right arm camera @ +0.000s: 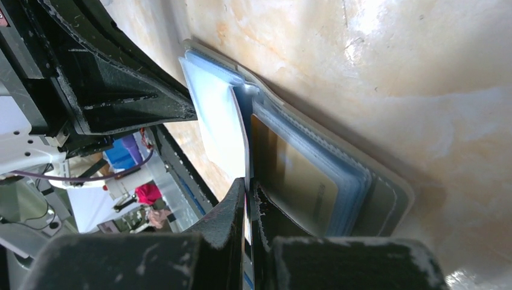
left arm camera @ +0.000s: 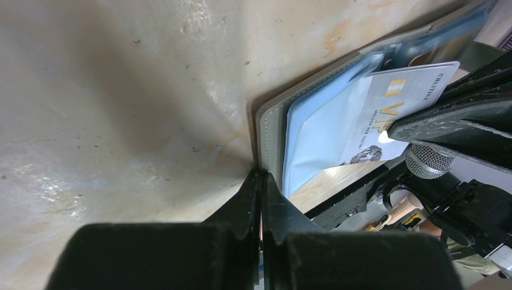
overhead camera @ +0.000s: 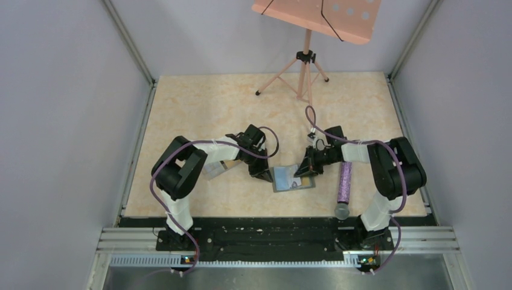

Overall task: Put the credit cards into the card holder
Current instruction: Insert the credit card into the card holder.

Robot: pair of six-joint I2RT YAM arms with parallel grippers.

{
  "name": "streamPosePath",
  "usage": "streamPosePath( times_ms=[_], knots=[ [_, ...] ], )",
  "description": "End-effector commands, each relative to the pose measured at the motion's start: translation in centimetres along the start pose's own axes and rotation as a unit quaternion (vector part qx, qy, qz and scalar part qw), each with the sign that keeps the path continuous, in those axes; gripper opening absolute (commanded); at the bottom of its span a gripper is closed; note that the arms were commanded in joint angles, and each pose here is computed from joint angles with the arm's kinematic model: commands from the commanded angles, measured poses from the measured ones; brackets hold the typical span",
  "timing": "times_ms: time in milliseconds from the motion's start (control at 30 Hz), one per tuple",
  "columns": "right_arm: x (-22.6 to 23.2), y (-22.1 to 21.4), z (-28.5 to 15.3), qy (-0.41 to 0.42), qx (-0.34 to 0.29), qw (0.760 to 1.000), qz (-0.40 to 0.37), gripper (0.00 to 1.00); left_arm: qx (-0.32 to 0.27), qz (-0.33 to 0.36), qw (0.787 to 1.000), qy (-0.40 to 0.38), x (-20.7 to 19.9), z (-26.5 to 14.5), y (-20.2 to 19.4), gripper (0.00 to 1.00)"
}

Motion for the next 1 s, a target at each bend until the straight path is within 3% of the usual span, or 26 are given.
streamPosePath(
  times_ms=[0,433,700,833,967],
  knots=[
    [-0.2,-0.4,0.7,-0.005,0.02,1.0,-0.008,0.0,-0.002,0.003,1.0,0.018,0.6,1.0,0.2,0.0],
    [0.6,0.1,1.7,0.002,0.007,1.0,-0.013,0.0,-0.004,-0.002,1.0,0.01,0.4,0.8,0.1,0.0],
    [1.3,0.4,2.7,-0.002,0.02,1.0,-0.022,0.1,-0.004,-0.004,1.0,0.009,0.3,0.8,0.0,0.0],
    [1.7,0.6,2.6,-0.042,0.024,0.998,-0.04,0.13,-0.006,-0.004,1.0,0.007,0.2,0.8,0.1,0.0],
    [2.2,1.0,1.8,-0.087,0.016,0.994,-0.058,0.24,-0.006,-0.006,1.0,0.003,0.1,0.7,0.1,0.0]
  ],
)
Point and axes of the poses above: each gripper's point midway between its finger pads, its own z axis out along the fingers, its own x axis along the line the jaws close on, y = z × x, the point moved 5 cm from there along -z, back along the fingers, and after that the axes turned 3 degrees about -z, right-handed, at the moved point
